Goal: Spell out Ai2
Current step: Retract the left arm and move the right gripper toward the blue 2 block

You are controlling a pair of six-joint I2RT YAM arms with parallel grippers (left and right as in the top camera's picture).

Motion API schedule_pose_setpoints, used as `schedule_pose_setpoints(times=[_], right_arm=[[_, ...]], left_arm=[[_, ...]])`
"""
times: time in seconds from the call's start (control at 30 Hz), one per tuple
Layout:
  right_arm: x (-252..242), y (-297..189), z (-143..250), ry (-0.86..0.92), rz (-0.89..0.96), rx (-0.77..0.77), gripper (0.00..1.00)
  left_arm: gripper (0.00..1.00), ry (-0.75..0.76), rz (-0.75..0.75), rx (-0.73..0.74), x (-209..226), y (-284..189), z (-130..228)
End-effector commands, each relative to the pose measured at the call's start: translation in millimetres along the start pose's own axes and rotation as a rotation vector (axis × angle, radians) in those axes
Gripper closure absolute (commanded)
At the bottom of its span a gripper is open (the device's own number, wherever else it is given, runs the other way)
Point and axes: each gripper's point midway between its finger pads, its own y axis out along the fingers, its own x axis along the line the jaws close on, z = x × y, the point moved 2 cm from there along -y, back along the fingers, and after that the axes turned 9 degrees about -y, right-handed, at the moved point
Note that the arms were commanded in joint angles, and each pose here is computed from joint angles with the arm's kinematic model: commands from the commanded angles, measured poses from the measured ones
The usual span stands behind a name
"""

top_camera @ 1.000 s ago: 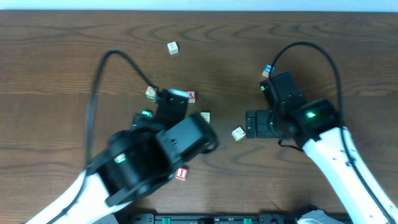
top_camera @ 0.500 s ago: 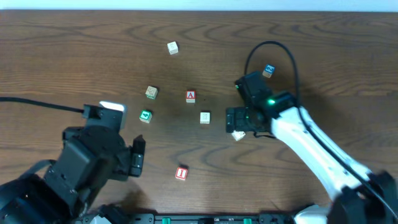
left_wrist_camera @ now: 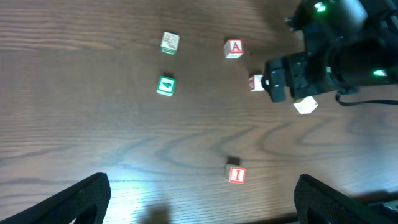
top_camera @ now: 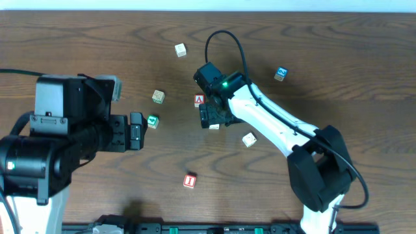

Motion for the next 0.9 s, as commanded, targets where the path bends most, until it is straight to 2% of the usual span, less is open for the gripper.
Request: schedule_pose_setpoints(times=[0.0, 0.37, 0.43, 0.5, 0.53, 0.6, 0.67, 0.7, 0.87], right_arm=[[7.3, 2.6, -5.1, 0.002, -0.023, -0.009, 0.01], [15.1, 35.0, -2.2, 0.026, -0.021, 0.045, 0.03], [17.5, 40.6, -4.3, 0.026, -0.028, 0.043, 0.12], [19.1, 45.3, -6.7, 0.027, -0.03, 0.037, 0.34], [19.4, 46.2, -7.1, 0.027, -0.03, 0.036, 0.41], [19.1, 48.1, -7.0, 0.027, -0.028, 0.038, 0.48], [17.2, 48.5, -7.8, 0.027, -0.015, 0.033, 0.6], [16.4, 48.5, -8.2, 0.027, -0.009, 0.03, 0.65], [4.8, 48.5, -8.8, 0.029, 0.052, 0.023, 0.71]], left_arm=[[0.05, 0.023, 0.033, 0.025, -2.4, 4.8, -1.0], [0.05, 0.014, -0.009, 0.062, 4.4, 18.3, -6.6], [0.05, 0.014, -0.008, 0.061, 4.4, 18.6, -7.1], [0.05, 0.014, -0.009, 0.062, 4.5, 19.0, -7.3], [0.05, 0.014, -0.009, 0.063, 4.5, 19.1, -7.2], [0.05, 0.013, -0.017, 0.061, 5.6, 19.0, -7.3], [0.04, 0.014, -0.03, 0.059, 7.8, 19.1, -7.8], [0.04, 0.014, -0.03, 0.059, 7.8, 19.1, -7.8], [0.05, 0.012, -0.032, 0.065, 8.1, 19.0, -6.3]])
